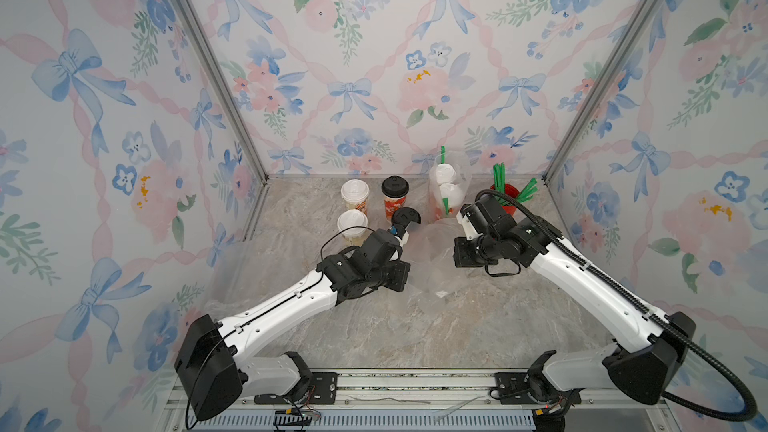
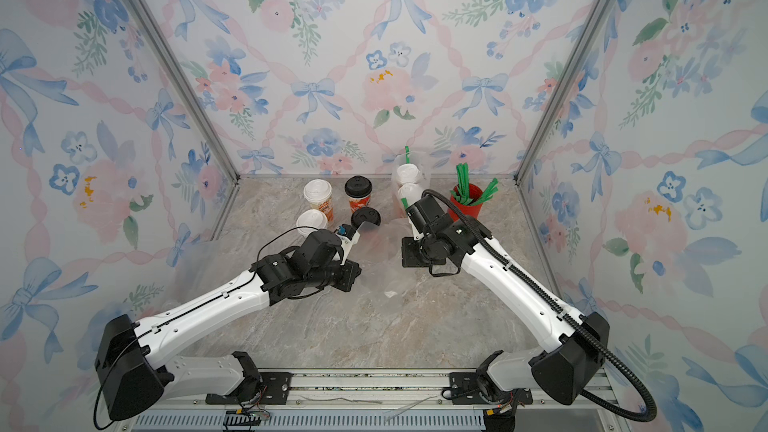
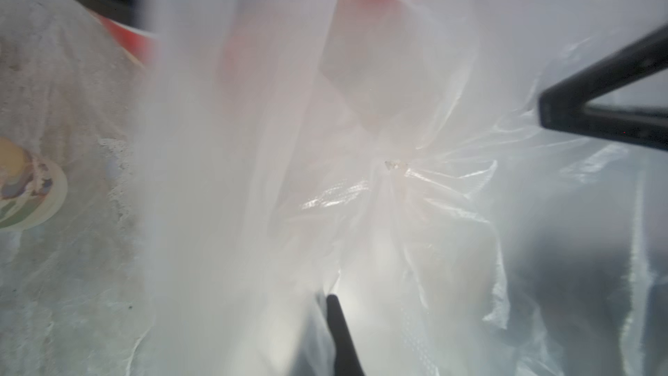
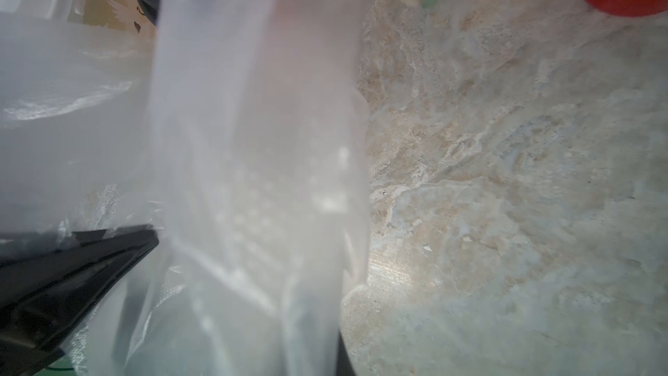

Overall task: Pack milk tea into plastic carrier bags
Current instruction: Adjust the plastic carrier bag at the center of the board.

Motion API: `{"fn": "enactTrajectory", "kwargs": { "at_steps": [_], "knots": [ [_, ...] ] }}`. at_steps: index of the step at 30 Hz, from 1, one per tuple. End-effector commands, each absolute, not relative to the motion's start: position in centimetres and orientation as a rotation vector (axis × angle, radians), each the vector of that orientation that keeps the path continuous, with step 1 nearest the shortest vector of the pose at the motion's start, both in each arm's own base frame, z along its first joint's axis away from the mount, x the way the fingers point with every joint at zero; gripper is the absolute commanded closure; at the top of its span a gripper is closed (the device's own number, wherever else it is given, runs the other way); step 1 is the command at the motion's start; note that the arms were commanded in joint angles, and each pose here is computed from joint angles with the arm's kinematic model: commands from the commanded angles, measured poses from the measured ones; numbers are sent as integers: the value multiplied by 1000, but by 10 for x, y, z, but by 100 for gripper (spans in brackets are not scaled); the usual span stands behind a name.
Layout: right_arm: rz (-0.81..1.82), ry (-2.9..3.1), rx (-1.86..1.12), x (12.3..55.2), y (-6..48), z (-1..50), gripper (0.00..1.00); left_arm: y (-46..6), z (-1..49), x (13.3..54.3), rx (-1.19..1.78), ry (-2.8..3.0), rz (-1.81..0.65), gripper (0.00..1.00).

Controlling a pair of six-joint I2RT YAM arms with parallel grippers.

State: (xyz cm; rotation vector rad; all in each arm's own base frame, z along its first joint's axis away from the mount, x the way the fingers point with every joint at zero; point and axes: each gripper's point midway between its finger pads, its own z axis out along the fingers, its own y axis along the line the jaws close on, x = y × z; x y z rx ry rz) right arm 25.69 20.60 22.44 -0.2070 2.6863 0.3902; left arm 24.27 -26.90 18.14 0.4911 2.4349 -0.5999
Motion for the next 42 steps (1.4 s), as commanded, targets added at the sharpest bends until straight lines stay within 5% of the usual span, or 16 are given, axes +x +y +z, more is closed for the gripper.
{"fn": "enactTrajectory", "kwargs": {
  "at_steps": [1,5,9,13,25,27,33,42],
  "knots": [
    [274,2648,-223,254,195,230,100,-258,175,245,496,2470,-491,97],
    [336,2587,-278,255,209,233,100,-263,195,248,486,2428,-535,57],
    [361,2524,-328,257,215,237,100,-261,221,255,474,2344,-541,41],
    [380,2436,-381,258,220,243,100,-263,233,258,485,2304,-596,33],
    [411,2350,-358,256,214,242,100,-272,190,242,501,2414,-653,30],
    [426,2345,-369,255,216,242,100,-274,187,242,520,2411,-646,36],
    [430,2336,-392,255,218,238,100,-275,203,250,515,2336,-642,94],
    [412,2330,-389,251,210,228,100,-275,225,244,539,2265,-696,100]
  ]
}}
